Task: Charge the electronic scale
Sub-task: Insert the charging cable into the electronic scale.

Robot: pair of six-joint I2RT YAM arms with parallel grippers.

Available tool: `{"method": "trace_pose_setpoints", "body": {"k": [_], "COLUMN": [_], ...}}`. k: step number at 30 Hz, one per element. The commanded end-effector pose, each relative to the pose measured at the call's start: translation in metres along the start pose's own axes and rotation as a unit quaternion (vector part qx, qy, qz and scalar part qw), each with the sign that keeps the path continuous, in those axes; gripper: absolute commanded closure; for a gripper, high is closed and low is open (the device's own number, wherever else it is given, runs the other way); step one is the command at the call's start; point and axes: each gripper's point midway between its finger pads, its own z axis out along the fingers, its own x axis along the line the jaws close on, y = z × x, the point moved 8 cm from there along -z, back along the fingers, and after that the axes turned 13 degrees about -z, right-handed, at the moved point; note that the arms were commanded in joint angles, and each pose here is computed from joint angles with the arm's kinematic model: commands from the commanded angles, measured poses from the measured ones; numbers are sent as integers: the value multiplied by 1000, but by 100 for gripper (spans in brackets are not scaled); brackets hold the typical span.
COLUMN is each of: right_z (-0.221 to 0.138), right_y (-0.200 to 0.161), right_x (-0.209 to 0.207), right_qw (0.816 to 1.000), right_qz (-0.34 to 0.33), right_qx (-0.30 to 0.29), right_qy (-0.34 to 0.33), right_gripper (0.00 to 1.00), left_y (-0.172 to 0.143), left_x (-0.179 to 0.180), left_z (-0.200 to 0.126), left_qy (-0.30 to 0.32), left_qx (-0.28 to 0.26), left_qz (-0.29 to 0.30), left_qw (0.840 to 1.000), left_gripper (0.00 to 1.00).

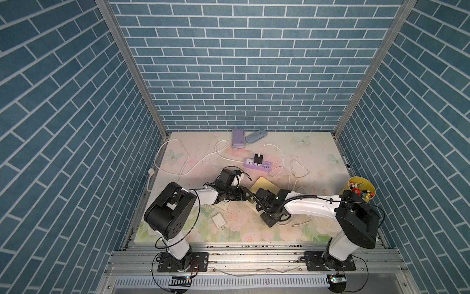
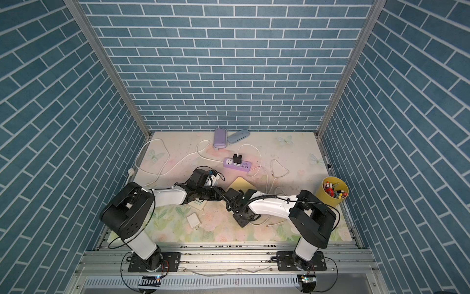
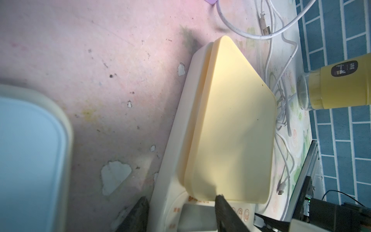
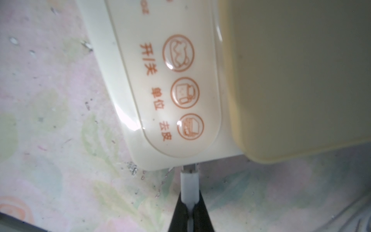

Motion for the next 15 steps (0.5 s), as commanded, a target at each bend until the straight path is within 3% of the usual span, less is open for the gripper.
{"method": "trace_pose_setpoints", "body": {"k": [1,15], "right_z": [-4,-13], "right_y": [22,53], "right_x": [-1,-5], "right_qw": [998,995], "right_qz": [19,-13], "right_qx": [-65,-98], "right_qy": [9,9], "right_gripper": [100,100], "left_y": [-32,-63], "left_x": [27,29], "left_z": [11,20], "left_qy": [47,44], "left_qx": [65,96], "left_qz": [-40,-49], "left_qw": [996,993], "left_gripper": [45,46]}}
